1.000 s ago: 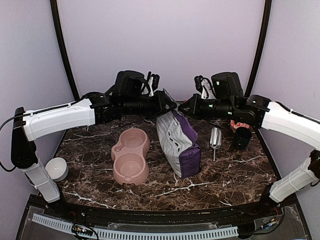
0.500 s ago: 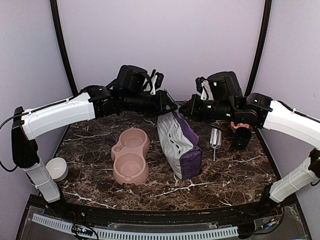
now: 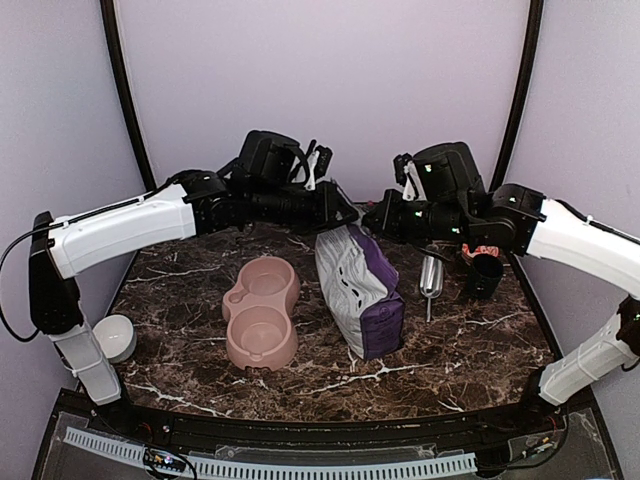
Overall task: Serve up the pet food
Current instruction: Open the seal of the pet food bag.
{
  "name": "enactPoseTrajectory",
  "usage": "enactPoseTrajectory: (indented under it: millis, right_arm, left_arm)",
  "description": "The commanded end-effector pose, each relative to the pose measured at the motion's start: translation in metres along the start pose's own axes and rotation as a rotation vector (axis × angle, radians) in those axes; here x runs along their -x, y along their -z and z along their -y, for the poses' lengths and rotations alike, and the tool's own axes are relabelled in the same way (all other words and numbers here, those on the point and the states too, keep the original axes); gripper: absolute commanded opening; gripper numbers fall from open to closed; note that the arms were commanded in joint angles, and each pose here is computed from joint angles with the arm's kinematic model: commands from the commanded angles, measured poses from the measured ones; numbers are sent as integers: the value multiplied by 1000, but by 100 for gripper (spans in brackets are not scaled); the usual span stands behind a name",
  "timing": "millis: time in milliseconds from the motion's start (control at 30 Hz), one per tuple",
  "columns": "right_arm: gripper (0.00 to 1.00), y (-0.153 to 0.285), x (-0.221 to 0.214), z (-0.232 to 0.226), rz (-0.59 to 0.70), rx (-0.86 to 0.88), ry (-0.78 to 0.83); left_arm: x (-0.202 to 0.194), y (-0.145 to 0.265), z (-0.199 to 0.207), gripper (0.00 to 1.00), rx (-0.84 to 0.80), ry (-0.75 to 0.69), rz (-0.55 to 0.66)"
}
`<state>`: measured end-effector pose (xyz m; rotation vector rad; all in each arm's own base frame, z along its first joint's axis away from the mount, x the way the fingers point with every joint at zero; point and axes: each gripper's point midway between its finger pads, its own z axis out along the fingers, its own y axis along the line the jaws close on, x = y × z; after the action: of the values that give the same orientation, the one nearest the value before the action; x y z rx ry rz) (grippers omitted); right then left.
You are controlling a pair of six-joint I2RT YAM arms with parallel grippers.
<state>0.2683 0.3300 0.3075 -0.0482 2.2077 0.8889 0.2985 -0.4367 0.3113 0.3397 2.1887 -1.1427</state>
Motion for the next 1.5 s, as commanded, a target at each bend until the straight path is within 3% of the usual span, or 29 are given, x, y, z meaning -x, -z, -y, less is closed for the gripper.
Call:
enactPoseTrajectory:
  millis: [0,533,933,1467]
  right_arm:
    - [0,14,2,-10,0,13,19]
    - [0,11,13,-16,5,-21,46]
    - [0,17,25,-33,19,24,-42]
    - [0,23,39,-19,90,-57,-27]
  left_arm:
    - [7,0,3,4,-8,-18,8]
    - [34,3,-3,0,125,-146,44]
    - [66,24,-5,0,145,-183,68]
    - [54,32,-11,0,170,-159,21]
